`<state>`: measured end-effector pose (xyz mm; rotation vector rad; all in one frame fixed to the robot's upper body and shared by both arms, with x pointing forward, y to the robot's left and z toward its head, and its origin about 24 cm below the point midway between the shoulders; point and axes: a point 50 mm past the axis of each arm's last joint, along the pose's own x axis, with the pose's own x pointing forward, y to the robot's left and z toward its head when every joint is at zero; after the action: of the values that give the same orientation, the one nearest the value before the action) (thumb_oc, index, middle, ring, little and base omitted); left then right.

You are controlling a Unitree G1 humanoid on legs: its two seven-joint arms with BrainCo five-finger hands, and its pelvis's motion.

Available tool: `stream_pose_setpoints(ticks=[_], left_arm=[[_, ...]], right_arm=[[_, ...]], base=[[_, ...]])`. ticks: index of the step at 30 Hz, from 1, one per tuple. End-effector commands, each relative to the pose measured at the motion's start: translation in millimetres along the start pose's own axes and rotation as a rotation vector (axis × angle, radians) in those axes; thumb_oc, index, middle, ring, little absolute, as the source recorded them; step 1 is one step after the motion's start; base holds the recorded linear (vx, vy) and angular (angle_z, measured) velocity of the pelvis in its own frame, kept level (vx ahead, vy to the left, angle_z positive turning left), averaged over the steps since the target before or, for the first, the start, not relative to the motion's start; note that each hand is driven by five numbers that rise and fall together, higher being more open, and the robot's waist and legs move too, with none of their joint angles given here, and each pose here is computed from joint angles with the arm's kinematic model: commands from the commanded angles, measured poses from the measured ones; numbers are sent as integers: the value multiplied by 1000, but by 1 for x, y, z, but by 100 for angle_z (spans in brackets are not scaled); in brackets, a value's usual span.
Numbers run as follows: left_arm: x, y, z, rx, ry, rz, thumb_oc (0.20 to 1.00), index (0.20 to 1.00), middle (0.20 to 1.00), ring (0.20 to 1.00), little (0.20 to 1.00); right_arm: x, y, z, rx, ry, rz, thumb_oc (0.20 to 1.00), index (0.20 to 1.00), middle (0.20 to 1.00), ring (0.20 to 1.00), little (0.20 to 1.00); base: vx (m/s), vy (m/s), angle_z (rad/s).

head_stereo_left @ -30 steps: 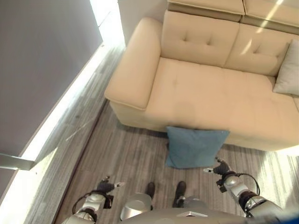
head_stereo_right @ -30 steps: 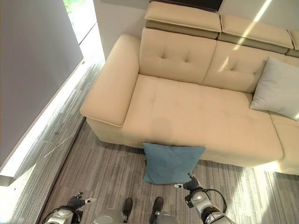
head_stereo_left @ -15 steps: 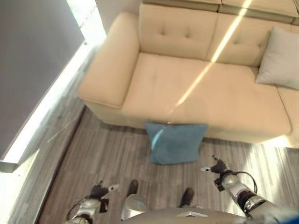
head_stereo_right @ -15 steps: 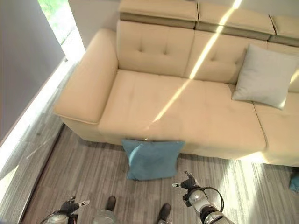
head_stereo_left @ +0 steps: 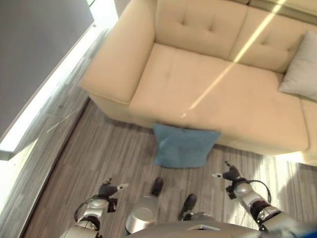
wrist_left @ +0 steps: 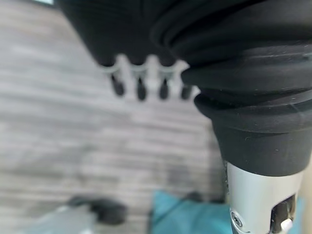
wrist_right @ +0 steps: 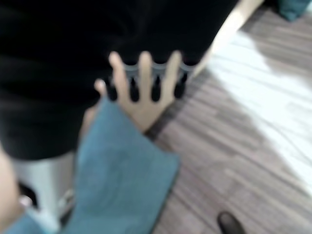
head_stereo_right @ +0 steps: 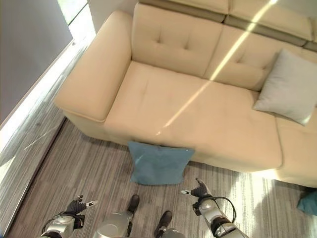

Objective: Pick up all the scattered cushions and arrange them neatly on the sofa.

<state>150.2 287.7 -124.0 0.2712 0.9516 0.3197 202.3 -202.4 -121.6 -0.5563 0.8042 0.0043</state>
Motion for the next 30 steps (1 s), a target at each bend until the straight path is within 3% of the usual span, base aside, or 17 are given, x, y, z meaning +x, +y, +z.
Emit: stream_pose_setpoints(ticks=[1,10,22,27,30], left_arm=[[1,-1,2,7,-5,-4,1000,1000,1000,1000,1000],[1,-7,8,-40,-37,23,1000,1000,1000,1000,1000],[2,-27,73,-175,-260,18,1000,1000,1000,1000,1000],[-4,-27,144,-287,-462,67,1000,1000,1000,1000,1000],[-16,-16,211,-313,-618,121,1000,1000,1000,1000,1000]], right_arm=[[4,-17,13,20,-54,-42,1000,1000,1000,1000,1000],[3,-24,9,8,-54,-72,1000,1000,1000,1000,1000],[7,-59,26,54,-113,-230,1000,1000,1000,1000,1000],[9,-108,103,86,-324,-482,1000,1000,1000,1000,1000],[-8,-148,178,204,-528,-670,1000,1000,1000,1000,1000]], base=[[154,65,-19],[182,-108,21],[-41,-95,36],[-198,-50,-33],[-202,59,-46]])
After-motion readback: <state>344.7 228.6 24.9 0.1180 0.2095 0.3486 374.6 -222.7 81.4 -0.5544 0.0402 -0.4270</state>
